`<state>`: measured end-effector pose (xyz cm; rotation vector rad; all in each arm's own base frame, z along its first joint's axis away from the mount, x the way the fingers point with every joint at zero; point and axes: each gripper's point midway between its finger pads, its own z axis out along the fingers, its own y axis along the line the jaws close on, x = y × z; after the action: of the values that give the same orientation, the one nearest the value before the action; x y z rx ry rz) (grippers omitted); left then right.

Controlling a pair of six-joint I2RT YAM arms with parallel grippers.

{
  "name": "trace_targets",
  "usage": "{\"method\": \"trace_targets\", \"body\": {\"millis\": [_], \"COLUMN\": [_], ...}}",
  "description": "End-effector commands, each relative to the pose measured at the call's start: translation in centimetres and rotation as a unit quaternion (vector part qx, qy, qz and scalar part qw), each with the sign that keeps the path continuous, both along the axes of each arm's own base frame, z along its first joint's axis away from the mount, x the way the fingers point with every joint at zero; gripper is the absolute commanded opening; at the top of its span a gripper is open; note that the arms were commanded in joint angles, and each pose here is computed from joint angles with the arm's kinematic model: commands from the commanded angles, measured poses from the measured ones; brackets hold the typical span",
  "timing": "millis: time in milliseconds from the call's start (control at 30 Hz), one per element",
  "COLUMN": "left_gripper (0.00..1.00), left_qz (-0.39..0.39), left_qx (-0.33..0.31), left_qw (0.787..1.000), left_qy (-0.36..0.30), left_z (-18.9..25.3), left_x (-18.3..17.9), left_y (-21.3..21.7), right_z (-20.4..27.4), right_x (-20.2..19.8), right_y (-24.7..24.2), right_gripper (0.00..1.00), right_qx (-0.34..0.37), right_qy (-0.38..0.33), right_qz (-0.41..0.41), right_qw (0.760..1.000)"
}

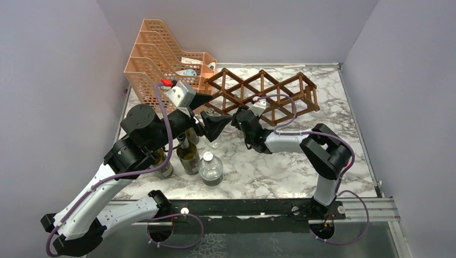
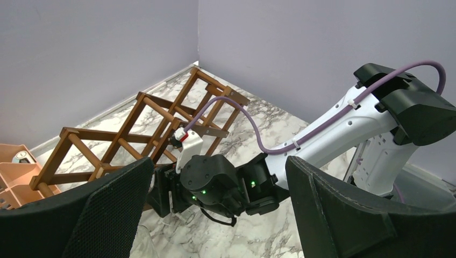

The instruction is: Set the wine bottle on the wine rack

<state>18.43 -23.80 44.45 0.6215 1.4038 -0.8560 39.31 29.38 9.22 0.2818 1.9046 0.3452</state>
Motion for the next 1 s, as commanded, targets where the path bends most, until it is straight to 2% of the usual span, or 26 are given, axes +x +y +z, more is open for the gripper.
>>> {"method": "trace_targets", "body": {"millis": [0,167,400,600,967], "left_gripper": [0.99,0.99,0.99,0.99,0.99], "left_qz": [0.002,0.008,0.014,0.017,0.05], "left_qx": [-0.006,-0.004,-0.002,0.001,0.02], "left_qw": [1.0,1.0,1.0,1.0,0.999], "left_qy": [0.0,-0.001,0.001,0.0,0.001], "left_z": [0.0,0.0,-0.2,-0.4,-1.0], "left_x": [-0.3,0.0,0.2,0.3,1.1], "left_y": [0.3,0.4,0.4,0.5,1.4], "right_z": [2.3,1.6,2.1,2.9,4.8], "right_x": [1.8,1.8,1.0,-0.1,-4.2], "right_y": [1.0,1.3,0.7,0.0,-2.3], "right_gripper": [0.39,0.57,0.72,0.77,0.77], "right_qx": [0.021,0.01,0.013,0.016,-0.036], "right_qy": [-0.034,-0.016,-0.007,-0.004,0.038], "right_qz": [-0.005,0.0,0.003,0.012,0.069], "right_qw": [0.999,1.0,1.0,1.0,0.996]}}
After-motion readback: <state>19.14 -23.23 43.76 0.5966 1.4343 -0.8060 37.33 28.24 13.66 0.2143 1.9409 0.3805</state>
